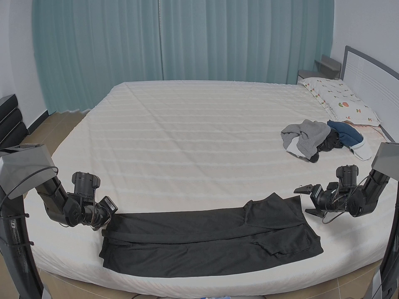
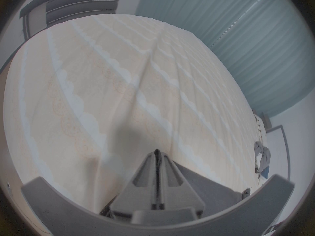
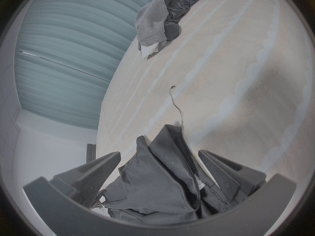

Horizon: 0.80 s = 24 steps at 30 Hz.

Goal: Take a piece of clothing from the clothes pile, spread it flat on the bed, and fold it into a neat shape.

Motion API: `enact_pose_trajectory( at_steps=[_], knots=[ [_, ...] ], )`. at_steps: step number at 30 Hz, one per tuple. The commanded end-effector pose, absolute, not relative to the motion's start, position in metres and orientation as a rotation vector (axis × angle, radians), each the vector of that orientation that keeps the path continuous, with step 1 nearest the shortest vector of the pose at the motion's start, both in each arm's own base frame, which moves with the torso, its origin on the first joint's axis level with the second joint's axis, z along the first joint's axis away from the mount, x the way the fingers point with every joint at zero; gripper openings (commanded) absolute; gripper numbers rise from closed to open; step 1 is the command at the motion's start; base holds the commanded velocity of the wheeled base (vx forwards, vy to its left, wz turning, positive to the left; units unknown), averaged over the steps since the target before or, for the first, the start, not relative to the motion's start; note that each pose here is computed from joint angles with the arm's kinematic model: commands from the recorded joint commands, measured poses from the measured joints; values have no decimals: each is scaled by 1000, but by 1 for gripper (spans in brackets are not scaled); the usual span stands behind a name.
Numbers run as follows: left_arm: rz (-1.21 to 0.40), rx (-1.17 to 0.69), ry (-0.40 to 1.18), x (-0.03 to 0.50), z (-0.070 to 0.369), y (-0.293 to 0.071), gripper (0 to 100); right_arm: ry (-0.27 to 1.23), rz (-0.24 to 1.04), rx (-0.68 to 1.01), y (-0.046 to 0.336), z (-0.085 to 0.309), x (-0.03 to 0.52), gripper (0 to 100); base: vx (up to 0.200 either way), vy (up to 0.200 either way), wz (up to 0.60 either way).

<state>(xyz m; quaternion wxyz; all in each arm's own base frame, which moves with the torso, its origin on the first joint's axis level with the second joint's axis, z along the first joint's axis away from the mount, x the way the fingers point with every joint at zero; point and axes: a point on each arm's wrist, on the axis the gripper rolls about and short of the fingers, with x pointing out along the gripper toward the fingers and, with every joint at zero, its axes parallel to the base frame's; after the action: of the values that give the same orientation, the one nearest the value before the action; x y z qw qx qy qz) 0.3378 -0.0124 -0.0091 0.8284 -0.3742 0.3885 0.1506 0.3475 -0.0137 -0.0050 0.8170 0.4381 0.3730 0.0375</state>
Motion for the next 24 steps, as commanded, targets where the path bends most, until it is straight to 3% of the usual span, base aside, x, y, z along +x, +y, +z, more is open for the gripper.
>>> enact_pose_trajectory(
  at_steps=[1, 22, 23, 24],
  knots=[
    [337, -818, 787, 337, -3, -5, 0, 808, 75, 937, -13, -10, 344, 100, 0, 0, 0],
    [358, -833, 769, 336, -6, -3, 0, 775, 80, 903, -5, -20, 371, 100, 0, 0, 0],
    [358, -833, 769, 336, -6, -3, 0, 776, 77, 898, -3, -21, 371, 0, 0, 0, 0],
    [358, -831, 771, 336, -7, -3, 0, 777, 60, 883, -1, -25, 372, 0, 0, 0, 0]
  ],
)
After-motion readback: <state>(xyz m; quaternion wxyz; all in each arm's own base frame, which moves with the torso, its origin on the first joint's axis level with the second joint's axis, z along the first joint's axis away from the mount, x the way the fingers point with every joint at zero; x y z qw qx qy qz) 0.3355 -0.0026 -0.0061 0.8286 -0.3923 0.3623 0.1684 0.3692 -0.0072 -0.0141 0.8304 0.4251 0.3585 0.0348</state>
